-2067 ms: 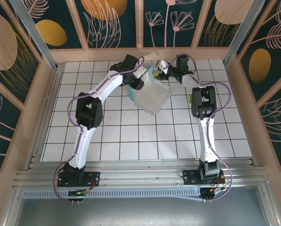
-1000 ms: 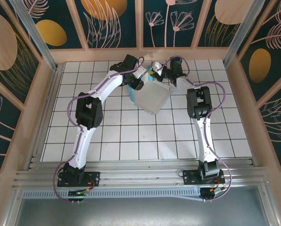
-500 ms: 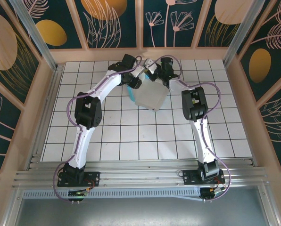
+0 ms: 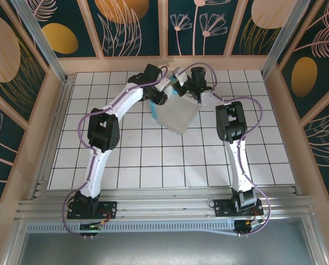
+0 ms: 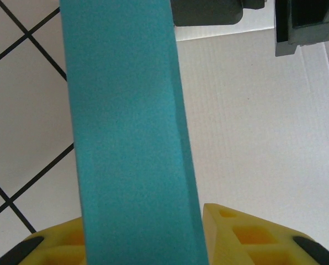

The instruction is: Fold the paper box

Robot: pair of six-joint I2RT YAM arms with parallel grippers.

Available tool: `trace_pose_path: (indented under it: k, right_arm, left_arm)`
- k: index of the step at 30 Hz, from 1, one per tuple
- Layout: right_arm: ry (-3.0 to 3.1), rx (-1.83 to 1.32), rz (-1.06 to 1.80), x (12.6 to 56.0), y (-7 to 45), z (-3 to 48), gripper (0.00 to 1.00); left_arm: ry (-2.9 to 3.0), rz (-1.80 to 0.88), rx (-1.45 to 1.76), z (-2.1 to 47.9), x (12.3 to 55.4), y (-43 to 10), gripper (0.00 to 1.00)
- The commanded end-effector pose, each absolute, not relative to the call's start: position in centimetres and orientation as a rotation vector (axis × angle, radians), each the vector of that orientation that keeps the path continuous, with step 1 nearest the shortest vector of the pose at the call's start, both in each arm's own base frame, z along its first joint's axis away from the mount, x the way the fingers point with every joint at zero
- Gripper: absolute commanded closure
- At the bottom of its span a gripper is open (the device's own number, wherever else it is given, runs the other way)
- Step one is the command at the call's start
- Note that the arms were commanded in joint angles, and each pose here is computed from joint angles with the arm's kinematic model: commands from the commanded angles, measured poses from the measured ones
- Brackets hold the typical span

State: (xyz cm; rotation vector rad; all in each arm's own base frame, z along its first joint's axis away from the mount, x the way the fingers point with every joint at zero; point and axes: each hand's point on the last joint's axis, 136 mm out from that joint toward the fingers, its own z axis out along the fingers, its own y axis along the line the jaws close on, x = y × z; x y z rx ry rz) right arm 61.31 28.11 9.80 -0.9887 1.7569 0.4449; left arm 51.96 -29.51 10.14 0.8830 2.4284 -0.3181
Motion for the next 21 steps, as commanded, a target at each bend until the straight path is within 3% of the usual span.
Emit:
trace_pose_path:
  k: [1, 4, 7, 21]
  right_arm:
    - [1.728, -1.008, 0.528, 59.5, 29.6, 12.4, 0.95]
    - [1.731, -0.968, 0.554, 59.7, 30.0, 12.5, 0.97]
    - [1.734, -0.926, 0.578, 59.7, 30.1, 12.8, 0.87]
    - [1.752, -0.963, 0.518, 57.8, 26.4, 13.4, 0.78]
  left_arm:
    - [2.317, -0.388, 0.932, 13.3, 51.5, -31.7, 0.62]
    - [2.313, -0.398, 0.928, 13.4, 51.5, -31.9, 0.62]
    - [2.315, -0.395, 0.925, 13.4, 51.5, -31.8, 0.62]
    - [2.313, -0.387, 0.922, 13.6, 51.5, -31.7, 0.62]
